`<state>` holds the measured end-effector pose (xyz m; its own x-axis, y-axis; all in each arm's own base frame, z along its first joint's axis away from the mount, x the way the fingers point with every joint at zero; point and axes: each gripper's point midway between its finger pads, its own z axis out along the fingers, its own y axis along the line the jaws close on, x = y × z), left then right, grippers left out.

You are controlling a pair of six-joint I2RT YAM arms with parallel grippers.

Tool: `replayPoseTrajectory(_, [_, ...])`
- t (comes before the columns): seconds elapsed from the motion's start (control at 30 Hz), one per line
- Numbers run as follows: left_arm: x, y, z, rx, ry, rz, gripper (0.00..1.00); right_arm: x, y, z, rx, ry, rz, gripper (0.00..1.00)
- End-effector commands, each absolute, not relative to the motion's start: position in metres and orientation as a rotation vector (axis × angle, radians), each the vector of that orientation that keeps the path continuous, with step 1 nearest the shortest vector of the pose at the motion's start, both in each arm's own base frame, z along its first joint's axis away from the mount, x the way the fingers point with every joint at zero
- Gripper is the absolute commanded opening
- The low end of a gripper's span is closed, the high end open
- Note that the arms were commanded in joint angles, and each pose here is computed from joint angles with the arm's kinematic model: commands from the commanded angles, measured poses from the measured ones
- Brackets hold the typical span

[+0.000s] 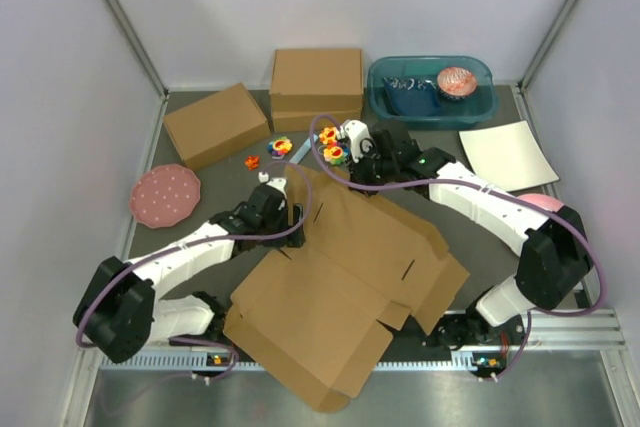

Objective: Fold the paper box

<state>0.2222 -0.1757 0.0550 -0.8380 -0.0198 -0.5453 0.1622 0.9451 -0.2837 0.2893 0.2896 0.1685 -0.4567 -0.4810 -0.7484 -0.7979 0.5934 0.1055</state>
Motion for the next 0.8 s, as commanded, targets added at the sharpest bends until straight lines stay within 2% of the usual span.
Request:
replayPoseTrajectory(0.0, [0.219, -0.19, 0.053, 0.132, 2.543, -0.527, 0.81, 0.289, 0.3, 0.185, -1.011, 2.061, 0.618, 0.0])
replayPoseTrajectory(0.13, [0.215, -0.192, 0.052, 0.14, 2.538, -0.561, 0.68, 0.289, 0.3, 0.185, -1.012, 2.064, 0.617, 0.0])
replayPoseTrajectory(0.17, [0.214, -0.192, 0.055, 0.14, 2.528, -0.572, 0.59, 0.29, 0.3, 0.185, -1.007, 2.063, 0.616, 0.0])
replayPoseTrajectory(0.4, [0.216, -0.205, 0.072, 0.185, 2.439, -0.679, 0.33, 0.291, 0.3, 0.186, -1.0, 2.067, 0.608, 0.0])
replayPoseTrajectory(0.47, [0.214, -0.205, 0.071, 0.181, 2.441, -0.689, 0.33, 0.29, 0.3, 0.186, -1.001, 2.066, 0.607, 0.0])
replayPoseTrajectory(0.5, [0.215, -0.204, 0.072, 0.176, 2.434, -0.681, 0.4, 0.29, 0.3, 0.186, -1.001, 2.068, 0.609, 0.0])
replayPoseTrajectory(0.6, [0.214, -0.205, 0.077, 0.184, 2.4, -0.708, 0.39, 0.287, 0.3, 0.184, -1.009, 2.07, 0.607, 0.0])
replayPoseTrajectory(0.7, [0.213, -0.211, 0.086, 0.201, 2.351, -0.766, 0.32, 0.286, 0.3, 0.182, -1.011, 2.072, 0.606, 0.0])
replayPoseTrajectory(0.77, [0.209, -0.216, 0.089, 0.226, 2.331, -0.81, 0.23, 0.286, 0.3, 0.182, -1.012, 2.073, 0.605, 0.0])
